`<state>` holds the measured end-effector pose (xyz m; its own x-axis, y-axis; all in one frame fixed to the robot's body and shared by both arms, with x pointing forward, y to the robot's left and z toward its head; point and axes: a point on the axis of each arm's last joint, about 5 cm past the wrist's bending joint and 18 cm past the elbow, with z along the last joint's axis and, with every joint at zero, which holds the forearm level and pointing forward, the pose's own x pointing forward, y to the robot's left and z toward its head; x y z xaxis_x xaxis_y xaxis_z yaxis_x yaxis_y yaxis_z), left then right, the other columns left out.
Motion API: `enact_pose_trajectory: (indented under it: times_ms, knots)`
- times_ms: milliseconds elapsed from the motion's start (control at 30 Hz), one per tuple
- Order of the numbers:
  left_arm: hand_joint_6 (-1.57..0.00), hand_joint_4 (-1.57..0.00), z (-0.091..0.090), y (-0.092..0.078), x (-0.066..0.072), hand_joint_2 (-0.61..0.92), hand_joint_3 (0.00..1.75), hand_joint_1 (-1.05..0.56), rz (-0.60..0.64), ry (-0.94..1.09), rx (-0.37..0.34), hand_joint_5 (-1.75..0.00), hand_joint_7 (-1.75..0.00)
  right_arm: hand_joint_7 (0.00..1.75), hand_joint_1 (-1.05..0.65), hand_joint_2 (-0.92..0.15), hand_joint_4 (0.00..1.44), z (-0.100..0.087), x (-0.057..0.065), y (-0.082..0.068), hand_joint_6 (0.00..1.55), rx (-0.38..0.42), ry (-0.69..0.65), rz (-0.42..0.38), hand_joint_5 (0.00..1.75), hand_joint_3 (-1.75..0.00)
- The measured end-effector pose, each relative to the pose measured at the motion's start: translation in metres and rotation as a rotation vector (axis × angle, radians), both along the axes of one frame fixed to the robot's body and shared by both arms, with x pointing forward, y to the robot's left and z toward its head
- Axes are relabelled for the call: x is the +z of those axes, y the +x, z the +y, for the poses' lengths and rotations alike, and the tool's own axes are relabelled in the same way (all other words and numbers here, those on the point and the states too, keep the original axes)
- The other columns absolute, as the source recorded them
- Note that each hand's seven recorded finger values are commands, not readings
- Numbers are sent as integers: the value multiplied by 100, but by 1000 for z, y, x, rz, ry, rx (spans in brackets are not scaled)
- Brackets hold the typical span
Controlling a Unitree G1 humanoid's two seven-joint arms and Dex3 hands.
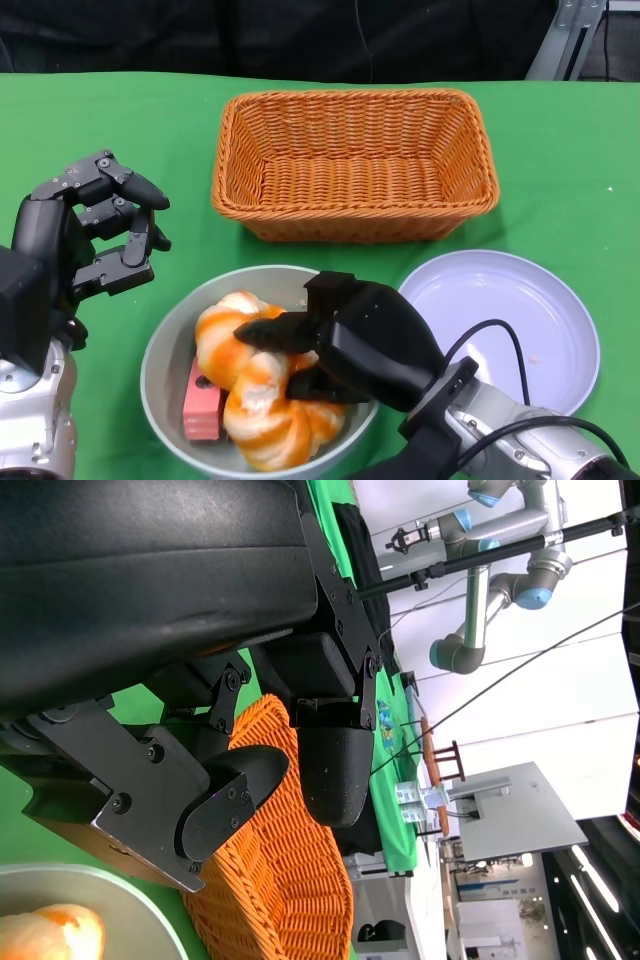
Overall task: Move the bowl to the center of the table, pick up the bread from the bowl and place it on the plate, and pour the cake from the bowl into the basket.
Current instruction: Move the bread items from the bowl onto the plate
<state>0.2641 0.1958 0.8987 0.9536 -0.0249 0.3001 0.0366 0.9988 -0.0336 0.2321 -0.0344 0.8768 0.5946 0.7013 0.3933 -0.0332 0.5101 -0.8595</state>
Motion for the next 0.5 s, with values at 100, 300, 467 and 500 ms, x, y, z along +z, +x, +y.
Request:
enact_pose_trajectory:
  times_ms: [100, 300, 467, 500]
  knots:
    - [-90, -86, 0, 0, 0, 44, 124, -1, 0, -1, 5, -144, -124, 4, -26, -92, 64, -2, 1, 2, 121, -9, 21, 13, 139, -7]
    - [-89, -85, 0, -1, -3, 44, 124, -1, 8, 3, 6, -145, -124, 3, -26, -92, 72, -4, 6, 5, 120, -26, 64, 14, 125, -2]
    - [-90, -85, 1, -1, -5, 45, 123, -2, 17, 3, 7, -145, -124, 3, -29, -91, 73, -4, 11, 6, 120, -18, 99, 10, 125, -1]
    - [-90, -86, 1, -1, -5, 45, 123, -2, 17, 3, 7, -145, -124, 3, -29, -91, 73, -4, 13, 6, 120, -19, 107, 8, 125, 0]
